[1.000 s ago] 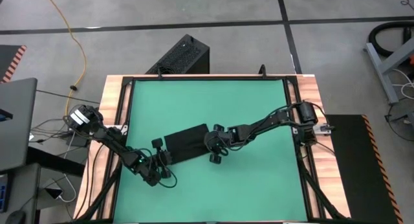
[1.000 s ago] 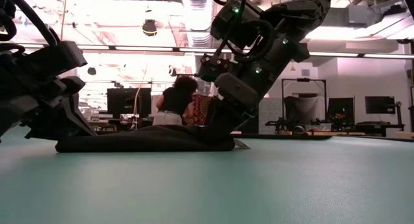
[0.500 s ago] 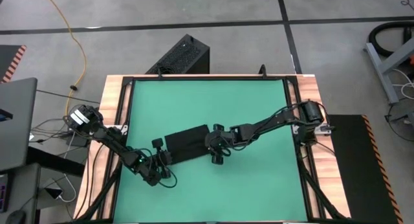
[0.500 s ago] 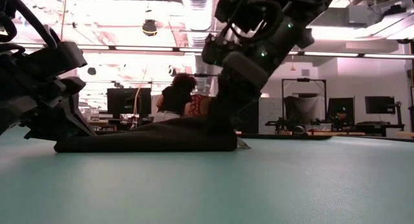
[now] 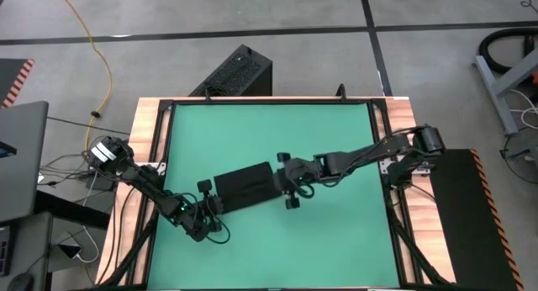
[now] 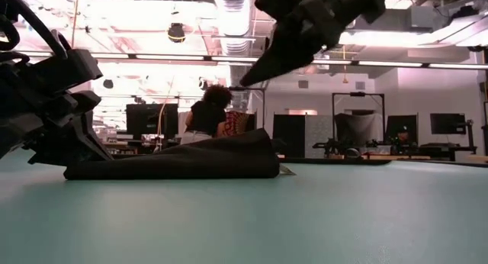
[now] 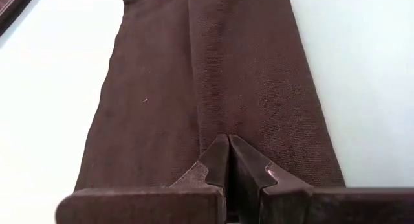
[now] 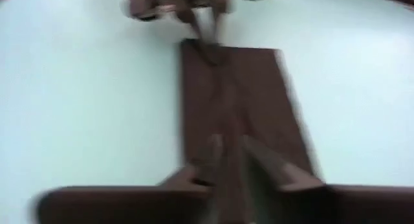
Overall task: Roll towel
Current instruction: Roll the black towel
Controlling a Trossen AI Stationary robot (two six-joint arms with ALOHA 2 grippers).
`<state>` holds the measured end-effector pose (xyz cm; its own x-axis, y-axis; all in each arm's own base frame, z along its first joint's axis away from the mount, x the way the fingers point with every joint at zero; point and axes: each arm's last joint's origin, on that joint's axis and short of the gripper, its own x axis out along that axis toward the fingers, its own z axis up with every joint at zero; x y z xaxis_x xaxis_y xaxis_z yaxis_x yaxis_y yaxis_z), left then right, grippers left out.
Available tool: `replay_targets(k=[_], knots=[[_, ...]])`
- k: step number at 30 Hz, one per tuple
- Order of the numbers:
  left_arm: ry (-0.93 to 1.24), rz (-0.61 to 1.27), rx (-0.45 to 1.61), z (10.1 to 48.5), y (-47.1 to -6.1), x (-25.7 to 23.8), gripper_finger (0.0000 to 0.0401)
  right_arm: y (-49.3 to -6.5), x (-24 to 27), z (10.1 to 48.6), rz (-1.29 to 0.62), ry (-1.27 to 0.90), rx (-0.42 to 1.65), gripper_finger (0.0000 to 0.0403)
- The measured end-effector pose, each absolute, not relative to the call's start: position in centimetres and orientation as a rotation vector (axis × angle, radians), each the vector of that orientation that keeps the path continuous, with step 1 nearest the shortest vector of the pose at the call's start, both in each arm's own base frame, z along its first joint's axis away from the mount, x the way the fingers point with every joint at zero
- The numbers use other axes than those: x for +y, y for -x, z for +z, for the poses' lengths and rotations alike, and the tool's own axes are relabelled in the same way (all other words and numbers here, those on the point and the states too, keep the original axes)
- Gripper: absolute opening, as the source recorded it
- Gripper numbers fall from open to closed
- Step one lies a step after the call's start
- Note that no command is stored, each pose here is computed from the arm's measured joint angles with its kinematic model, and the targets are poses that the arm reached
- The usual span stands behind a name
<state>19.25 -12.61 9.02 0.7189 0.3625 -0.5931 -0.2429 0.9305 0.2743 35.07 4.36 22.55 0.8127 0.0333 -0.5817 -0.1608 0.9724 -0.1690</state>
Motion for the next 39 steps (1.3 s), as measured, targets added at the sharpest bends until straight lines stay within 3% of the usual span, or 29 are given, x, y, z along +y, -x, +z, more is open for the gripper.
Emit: replay_targets(k=[2,4,9,16,28,39], knots=[[-0.183,0.337,0.694,9.0,-19.2,-12.6,0.0000,-35.2,4.5,21.3,0.157,0.200,0.595,0.0032],[-0.182,0.337,0.695,9.0,-19.2,-12.6,0.0000,-35.4,4.6,20.0,0.170,0.197,0.576,0.0014],[-0.185,0.339,0.704,8.9,-19.1,-12.5,0.0000,-36.6,4.5,17.1,0.164,0.184,0.598,0.0025],[-0.180,0.344,0.716,8.9,-19.0,-12.5,0.0000,-37.7,3.0,14.0,0.128,0.175,0.631,0.0008],[-0.197,0.351,0.716,8.9,-18.9,-12.5,0.0000,-37.8,2.4,11.9,0.125,0.119,0.717,0.0010],[-0.349,0.294,0.610,13.5,-19.9,-14.9,0.0002,-38.0,3.6,9.8,0.127,0.095,0.736,0.0010]])
